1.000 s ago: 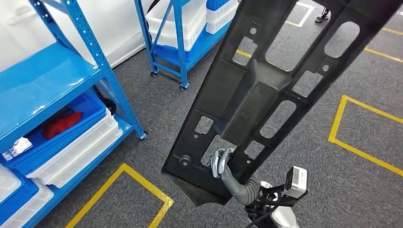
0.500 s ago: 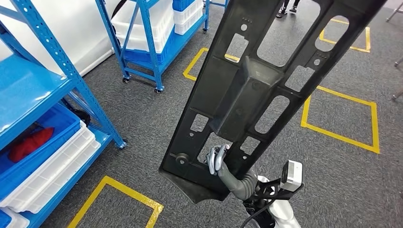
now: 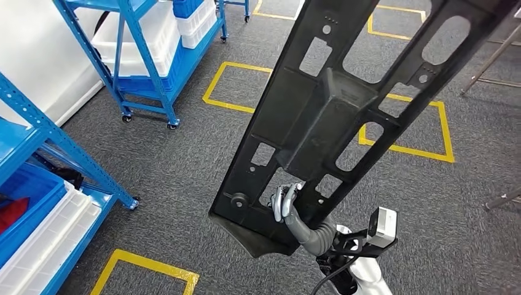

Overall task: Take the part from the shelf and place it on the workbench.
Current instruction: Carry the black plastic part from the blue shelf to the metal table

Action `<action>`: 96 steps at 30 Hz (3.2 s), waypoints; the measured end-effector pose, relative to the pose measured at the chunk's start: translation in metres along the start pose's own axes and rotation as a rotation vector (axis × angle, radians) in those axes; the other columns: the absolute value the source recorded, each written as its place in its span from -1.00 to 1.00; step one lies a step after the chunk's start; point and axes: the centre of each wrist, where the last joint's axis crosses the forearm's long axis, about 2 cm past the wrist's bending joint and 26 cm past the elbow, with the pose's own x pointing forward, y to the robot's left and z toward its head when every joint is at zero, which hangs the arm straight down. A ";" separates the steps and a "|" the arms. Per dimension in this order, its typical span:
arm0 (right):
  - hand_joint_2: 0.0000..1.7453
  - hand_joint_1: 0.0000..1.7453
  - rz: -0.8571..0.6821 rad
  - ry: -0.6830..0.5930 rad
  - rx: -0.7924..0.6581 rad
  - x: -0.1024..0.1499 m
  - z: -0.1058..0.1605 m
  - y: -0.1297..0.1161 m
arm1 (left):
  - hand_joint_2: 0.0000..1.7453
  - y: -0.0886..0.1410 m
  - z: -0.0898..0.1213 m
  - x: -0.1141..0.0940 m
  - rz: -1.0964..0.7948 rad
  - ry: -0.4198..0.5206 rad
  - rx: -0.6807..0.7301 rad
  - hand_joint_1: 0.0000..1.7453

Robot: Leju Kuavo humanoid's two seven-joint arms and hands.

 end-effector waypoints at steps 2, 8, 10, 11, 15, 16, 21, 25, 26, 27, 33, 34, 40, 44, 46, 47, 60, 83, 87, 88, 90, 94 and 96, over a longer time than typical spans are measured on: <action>1.00 1.00 0.003 0.003 -0.008 0.000 0.002 0.001 | 1.00 0.000 0.000 -0.002 -0.002 0.013 0.001 -1.00; 1.00 1.00 0.004 0.018 -0.042 0.000 0.011 0.006 | 1.00 0.001 0.000 -0.004 -0.011 0.072 0.005 -1.00; 1.00 1.00 0.006 0.013 -0.046 0.000 0.012 0.008 | 1.00 0.002 0.000 -0.005 -0.014 0.094 0.007 -1.00; 1.00 1.00 0.006 0.011 -0.050 0.000 0.013 0.008 | 1.00 0.002 0.000 -0.005 -0.015 0.102 0.007 -1.00; 1.00 1.00 0.002 0.008 -0.058 0.000 0.017 0.010 | 1.00 0.002 0.000 -0.002 -0.020 0.113 0.011 -1.00; 1.00 1.00 0.000 0.006 -0.058 0.000 0.018 0.010 | 1.00 0.002 0.000 -0.003 -0.019 0.111 0.013 -1.00; 1.00 1.00 -0.008 -0.002 -0.056 0.000 0.018 0.010 | 1.00 0.006 -0.001 -0.006 -0.015 0.066 0.032 -1.00; 1.00 1.00 -0.006 -0.011 -0.046 0.000 0.014 0.008 | 1.00 0.009 -0.002 -0.004 -0.017 0.020 0.040 -1.00; 1.00 1.00 -0.005 -0.014 -0.045 0.000 0.014 0.008 | 1.00 0.009 -0.002 -0.004 -0.018 0.015 0.040 -1.00; 1.00 1.00 -0.004 -0.016 -0.044 0.000 0.013 0.007 | 1.00 0.009 -0.002 -0.004 -0.019 0.012 0.040 -1.00; 1.00 1.00 -0.006 -0.023 -0.038 0.000 0.011 0.008 | 1.00 0.011 -0.002 -0.005 -0.022 0.019 0.042 -1.00; 1.00 1.00 -0.007 -0.022 -0.038 0.000 0.011 0.008 | 1.00 0.011 -0.003 -0.005 -0.023 0.025 0.043 -1.00; 1.00 1.00 -0.004 -0.028 -0.038 0.000 0.010 0.007 | 1.00 0.014 -0.003 -0.004 -0.031 0.071 0.046 -1.00; 1.00 1.00 0.003 -0.031 -0.048 0.000 0.011 0.007 | 1.00 0.016 -0.004 -0.002 -0.046 0.037 0.049 -1.00; 1.00 1.00 0.006 -0.032 -0.053 0.000 0.011 0.007 | 1.00 0.018 -0.005 -0.003 -0.052 0.029 0.052 -1.00; 1.00 1.00 0.007 -0.032 -0.054 0.000 0.011 0.007 | 1.00 0.019 -0.005 -0.004 -0.054 0.029 0.054 -1.00; 1.00 1.00 0.020 -0.032 -0.065 0.004 0.013 0.006 | 1.00 0.024 -0.007 0.002 -0.068 0.033 0.055 -1.00; 1.00 1.00 0.034 -0.041 -0.080 0.008 0.016 0.016 | 1.00 0.026 -0.007 -0.004 -0.088 0.019 0.054 -1.00; 1.00 1.00 0.029 -0.054 -0.068 0.008 0.015 0.016 | 1.00 0.025 -0.007 -0.004 -0.081 0.028 0.056 -1.00; 1.00 1.00 0.028 -0.054 -0.066 0.008 0.015 0.016 | 1.00 0.025 -0.007 -0.004 -0.081 0.028 0.056 -1.00; 1.00 1.00 0.027 -0.055 -0.063 0.008 0.015 0.016 | 1.00 0.025 -0.007 -0.003 -0.080 0.025 0.058 -1.00; 1.00 1.00 0.014 -0.063 -0.047 0.005 0.010 0.017 | 1.00 0.025 -0.006 -0.004 -0.071 0.025 0.062 -1.00; 1.00 1.00 0.008 -0.060 -0.046 0.004 0.010 0.017 | 1.00 0.025 -0.007 -0.003 -0.068 0.021 0.062 -1.00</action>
